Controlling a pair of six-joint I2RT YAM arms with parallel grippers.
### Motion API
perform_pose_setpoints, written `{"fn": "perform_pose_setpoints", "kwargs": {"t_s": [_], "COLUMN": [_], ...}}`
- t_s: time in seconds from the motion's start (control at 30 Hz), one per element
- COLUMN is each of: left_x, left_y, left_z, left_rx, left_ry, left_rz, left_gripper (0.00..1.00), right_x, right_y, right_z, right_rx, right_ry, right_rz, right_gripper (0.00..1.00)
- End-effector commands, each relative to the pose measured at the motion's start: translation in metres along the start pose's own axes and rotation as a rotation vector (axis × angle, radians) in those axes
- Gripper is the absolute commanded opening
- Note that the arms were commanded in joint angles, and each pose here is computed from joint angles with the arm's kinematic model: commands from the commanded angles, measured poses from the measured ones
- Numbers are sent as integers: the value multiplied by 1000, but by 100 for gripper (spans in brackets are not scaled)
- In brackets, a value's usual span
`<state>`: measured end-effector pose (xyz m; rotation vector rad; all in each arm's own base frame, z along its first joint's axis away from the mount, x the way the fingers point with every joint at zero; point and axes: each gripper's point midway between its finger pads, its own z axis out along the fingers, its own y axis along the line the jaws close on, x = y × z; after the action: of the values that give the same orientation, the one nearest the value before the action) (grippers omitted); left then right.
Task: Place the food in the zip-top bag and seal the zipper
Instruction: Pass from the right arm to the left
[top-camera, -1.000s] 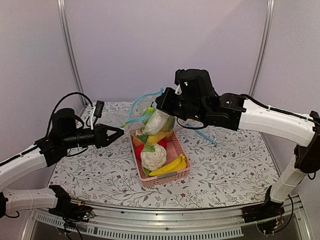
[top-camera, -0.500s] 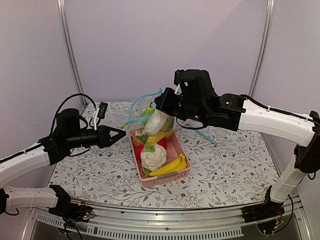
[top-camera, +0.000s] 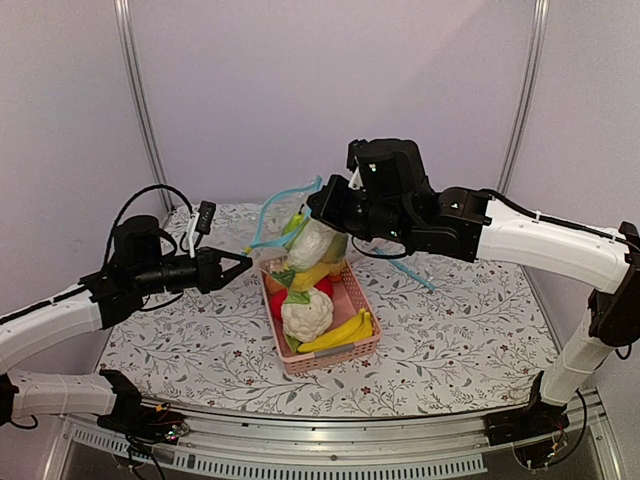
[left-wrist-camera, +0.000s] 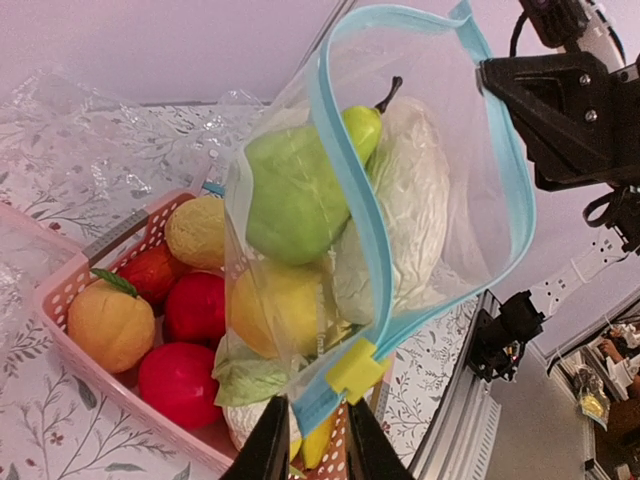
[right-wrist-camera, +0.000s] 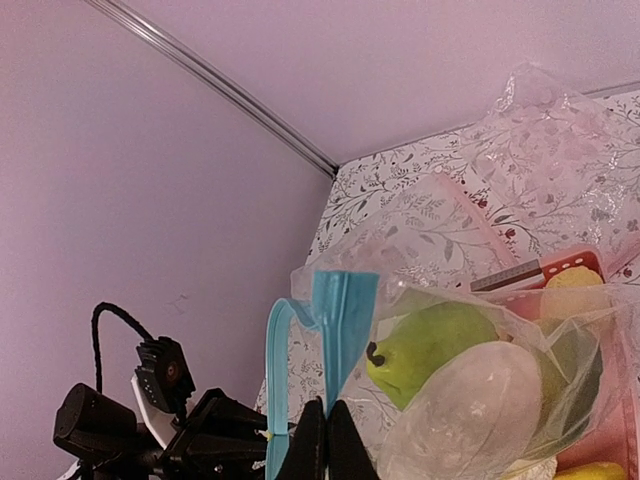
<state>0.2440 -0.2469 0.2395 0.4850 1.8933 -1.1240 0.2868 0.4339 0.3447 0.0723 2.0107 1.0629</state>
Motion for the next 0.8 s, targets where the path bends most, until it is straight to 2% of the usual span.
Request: {"fn": "perform_pose_setpoints", "kwargs": {"t_s": [0.0, 0.13, 0.33, 0.47, 0.63, 0.77], "left_x": [-1, 1, 0, -1, -5, -6], "left_y": [2, 5, 4, 2, -7, -15], "left_z": [4, 7, 8, 6, 3, -2], "left_rx": [-9, -17, -7, 3, 49, 85], "left_ry": [-5, 2, -7, -21, -49, -57], "left_rz": [7, 1, -1, -3, 10, 29], "left_gripper": [21, 24, 22, 15, 0, 0], "right_x": [-14, -14, -15, -14, -11, -8], "right_y": [15, 16, 16, 15, 9, 0], "right_z": [-8, -9, -9, -9, -6, -5], "right_rx": [-54, -57, -59, -55, -40, -15], "right_ry": [-27, -26, -29, -31, -29, -31], "right_rz": [24, 26, 27, 28, 26, 29], "right_gripper": [0, 0, 0, 0, 0, 0]}}
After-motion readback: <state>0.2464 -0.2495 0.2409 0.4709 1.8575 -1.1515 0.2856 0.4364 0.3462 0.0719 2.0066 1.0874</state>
